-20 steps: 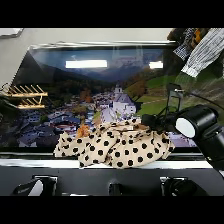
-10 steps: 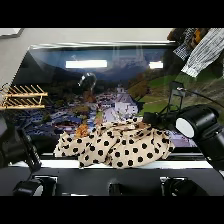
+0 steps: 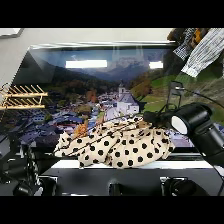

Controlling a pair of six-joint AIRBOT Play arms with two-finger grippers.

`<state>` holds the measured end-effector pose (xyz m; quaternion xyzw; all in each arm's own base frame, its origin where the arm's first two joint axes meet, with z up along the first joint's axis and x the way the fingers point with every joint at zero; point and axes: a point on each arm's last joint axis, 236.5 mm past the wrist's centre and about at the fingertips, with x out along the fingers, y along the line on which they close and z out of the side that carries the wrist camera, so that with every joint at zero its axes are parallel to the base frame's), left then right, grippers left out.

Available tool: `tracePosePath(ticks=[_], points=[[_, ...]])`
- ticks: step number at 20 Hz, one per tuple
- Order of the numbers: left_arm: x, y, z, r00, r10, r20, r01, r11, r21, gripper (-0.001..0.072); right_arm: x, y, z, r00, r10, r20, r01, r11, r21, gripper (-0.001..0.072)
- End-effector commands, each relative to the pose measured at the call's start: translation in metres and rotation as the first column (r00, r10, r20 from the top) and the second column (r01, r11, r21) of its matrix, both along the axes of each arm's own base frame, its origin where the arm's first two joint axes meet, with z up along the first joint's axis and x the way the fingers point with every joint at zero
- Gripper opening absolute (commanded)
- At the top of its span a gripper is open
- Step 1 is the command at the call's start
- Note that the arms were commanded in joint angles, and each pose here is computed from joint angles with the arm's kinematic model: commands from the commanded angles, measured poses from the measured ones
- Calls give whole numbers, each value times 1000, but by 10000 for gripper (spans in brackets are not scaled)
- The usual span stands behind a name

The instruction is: Fold the clothes and pants, and hang the long-sleeved shirts on hangers.

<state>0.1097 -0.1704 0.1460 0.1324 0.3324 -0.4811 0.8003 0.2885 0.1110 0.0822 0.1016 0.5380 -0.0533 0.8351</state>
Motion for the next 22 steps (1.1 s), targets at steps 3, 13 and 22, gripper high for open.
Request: tracePosePath(ticks=[3, 13, 22], points=[[-15, 0, -4, 999, -23, -45, 24, 1000, 7, 16, 5, -3, -6, 999, -34, -5, 34, 999, -14, 22], [-9, -1, -24, 997, -23, -78, 24, 1000, 17, 17, 8, 6, -1, 999, -31, 17, 31, 999, 31, 22], [25, -27, -36, 989, -109, -103, 107, 994, -28, 17, 12, 27, 6, 999, -13, 41, 7, 992, 125, 22]])
